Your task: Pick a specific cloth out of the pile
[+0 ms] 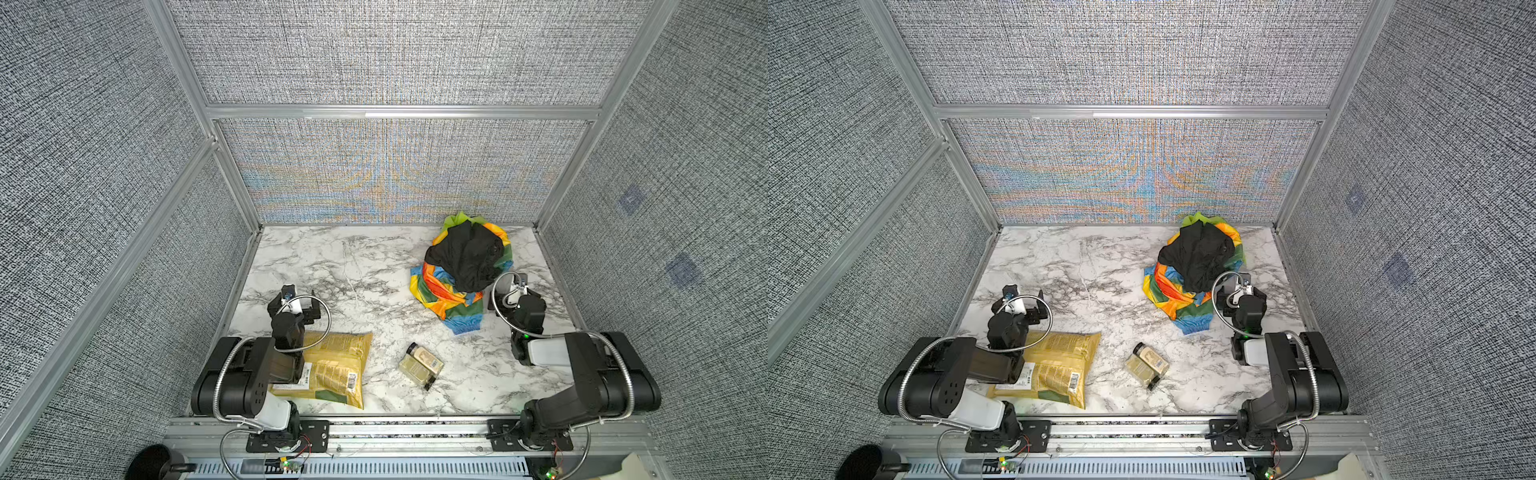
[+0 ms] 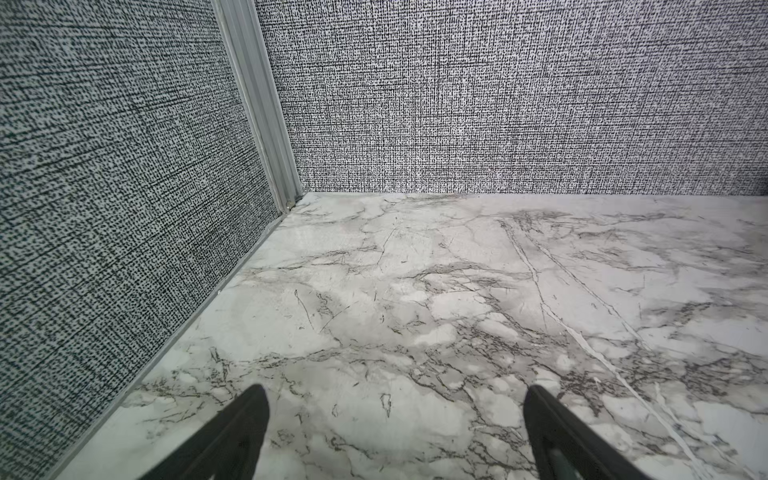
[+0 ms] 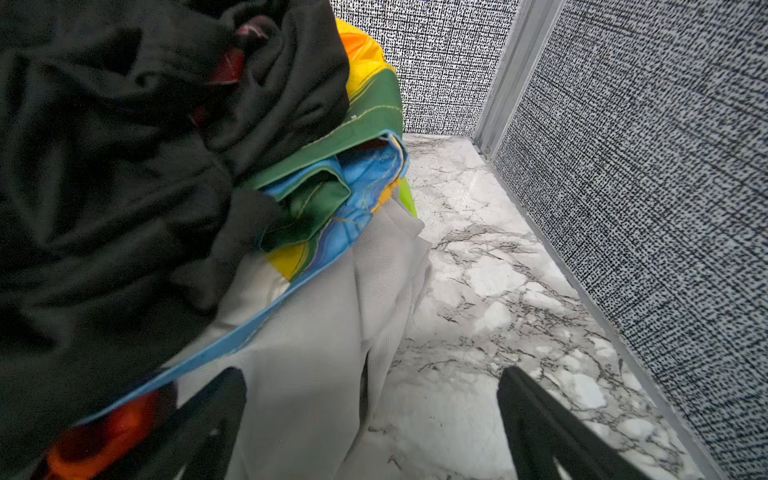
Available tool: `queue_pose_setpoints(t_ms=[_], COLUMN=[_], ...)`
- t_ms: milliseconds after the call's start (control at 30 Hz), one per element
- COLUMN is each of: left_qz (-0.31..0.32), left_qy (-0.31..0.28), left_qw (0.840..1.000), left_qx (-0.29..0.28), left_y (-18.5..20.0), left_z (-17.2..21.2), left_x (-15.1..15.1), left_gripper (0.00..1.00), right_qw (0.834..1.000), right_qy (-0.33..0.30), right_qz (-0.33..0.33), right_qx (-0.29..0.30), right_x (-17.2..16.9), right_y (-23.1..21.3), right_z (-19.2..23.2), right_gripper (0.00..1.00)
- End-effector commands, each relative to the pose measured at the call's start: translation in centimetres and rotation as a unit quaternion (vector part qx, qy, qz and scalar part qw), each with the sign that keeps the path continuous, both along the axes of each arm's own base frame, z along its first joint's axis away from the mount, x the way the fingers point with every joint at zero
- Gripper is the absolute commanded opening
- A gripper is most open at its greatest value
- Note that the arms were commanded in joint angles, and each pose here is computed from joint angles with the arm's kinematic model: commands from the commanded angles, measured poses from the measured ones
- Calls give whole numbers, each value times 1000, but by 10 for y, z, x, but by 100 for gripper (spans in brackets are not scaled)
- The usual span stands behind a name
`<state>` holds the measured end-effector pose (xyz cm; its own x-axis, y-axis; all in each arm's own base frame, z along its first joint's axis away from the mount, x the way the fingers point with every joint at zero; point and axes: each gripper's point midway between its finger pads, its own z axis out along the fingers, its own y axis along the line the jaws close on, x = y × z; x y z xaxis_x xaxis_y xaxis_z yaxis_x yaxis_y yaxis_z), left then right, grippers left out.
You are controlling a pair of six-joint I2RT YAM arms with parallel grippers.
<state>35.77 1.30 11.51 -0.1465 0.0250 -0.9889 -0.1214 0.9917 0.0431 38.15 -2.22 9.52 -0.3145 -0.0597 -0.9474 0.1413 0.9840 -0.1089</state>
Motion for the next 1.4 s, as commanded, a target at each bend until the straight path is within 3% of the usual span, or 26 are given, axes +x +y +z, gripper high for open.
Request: queue_pose_setpoints(t_ms=[0, 1200, 1367], left_qz=[-2, -2, 12], left_qy=[-25, -28, -66], left_qw=[1000, 1000, 998], left_qx=[-4, -5, -9], left_y=[-1, -1, 5], left_z=[12, 13, 25], left_x=[2, 1, -20], left_gripper=[99, 99, 99], right_qw=[1000, 1000, 999], right_qy=[-12, -19, -38], right_qz=[-4, -3, -6], right_qx=[4, 6, 9], right_x=[2, -1, -9], right_y=[-1, 0, -2], right_z=[6, 7, 13], right_gripper=[99, 99, 99])
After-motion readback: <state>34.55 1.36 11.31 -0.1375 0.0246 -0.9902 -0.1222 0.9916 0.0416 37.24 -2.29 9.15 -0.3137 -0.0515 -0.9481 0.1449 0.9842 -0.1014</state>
